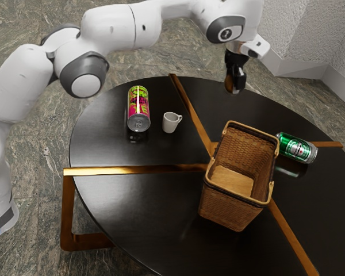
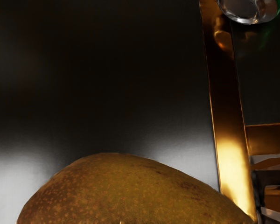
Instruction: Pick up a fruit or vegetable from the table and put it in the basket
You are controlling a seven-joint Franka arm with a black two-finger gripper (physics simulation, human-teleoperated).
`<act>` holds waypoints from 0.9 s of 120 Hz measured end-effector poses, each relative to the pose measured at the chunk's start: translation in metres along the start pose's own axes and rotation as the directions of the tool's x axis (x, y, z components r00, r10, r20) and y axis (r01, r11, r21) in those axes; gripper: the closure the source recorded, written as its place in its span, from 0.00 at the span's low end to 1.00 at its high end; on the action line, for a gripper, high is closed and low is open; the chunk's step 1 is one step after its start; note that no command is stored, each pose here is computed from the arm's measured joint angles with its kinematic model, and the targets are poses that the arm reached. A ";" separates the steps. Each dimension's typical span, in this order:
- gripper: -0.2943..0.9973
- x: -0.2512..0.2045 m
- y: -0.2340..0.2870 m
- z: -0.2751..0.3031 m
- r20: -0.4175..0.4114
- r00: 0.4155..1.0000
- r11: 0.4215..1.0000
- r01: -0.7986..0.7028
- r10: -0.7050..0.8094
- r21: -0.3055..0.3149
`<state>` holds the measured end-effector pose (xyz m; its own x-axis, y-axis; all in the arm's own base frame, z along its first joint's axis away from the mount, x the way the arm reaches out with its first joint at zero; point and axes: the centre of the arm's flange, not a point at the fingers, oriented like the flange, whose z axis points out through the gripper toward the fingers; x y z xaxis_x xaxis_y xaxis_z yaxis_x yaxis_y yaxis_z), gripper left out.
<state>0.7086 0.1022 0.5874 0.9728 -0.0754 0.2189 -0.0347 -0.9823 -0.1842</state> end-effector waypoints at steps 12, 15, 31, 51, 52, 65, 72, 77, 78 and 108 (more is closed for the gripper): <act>0.36 0.008 0.027 -0.059 -0.090 0.995 0.999 -0.040 0.041 0.006; 0.36 0.011 0.039 -0.070 -0.107 0.993 0.998 -0.058 0.058 0.005; 0.36 0.014 0.108 -0.104 -0.153 0.977 0.988 -0.155 0.151 -0.015; 0.37 0.009 0.200 -0.129 -0.182 0.945 0.958 -0.284 0.272 -0.045; 0.37 0.008 0.203 -0.129 -0.182 0.943 0.956 -0.289 0.277 -0.047; 0.36 0.003 0.226 -0.119 -0.145 0.940 0.945 -0.321 0.309 -0.062; 0.37 -0.001 0.225 -0.111 -0.101 0.945 0.945 -0.320 0.313 -0.068; 0.36 -0.003 0.225 -0.101 -0.061 0.947 0.944 -0.320 0.316 -0.076; 0.36 -0.004 0.225 -0.098 -0.053 0.947 0.944 -0.320 0.316 -0.077; 0.36 -0.008 0.242 -0.057 0.027 0.940 0.937 -0.335 0.339 -0.104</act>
<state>0.6797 -0.1442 0.5955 0.9093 -0.3993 0.1173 -0.3818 -0.9126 -0.1463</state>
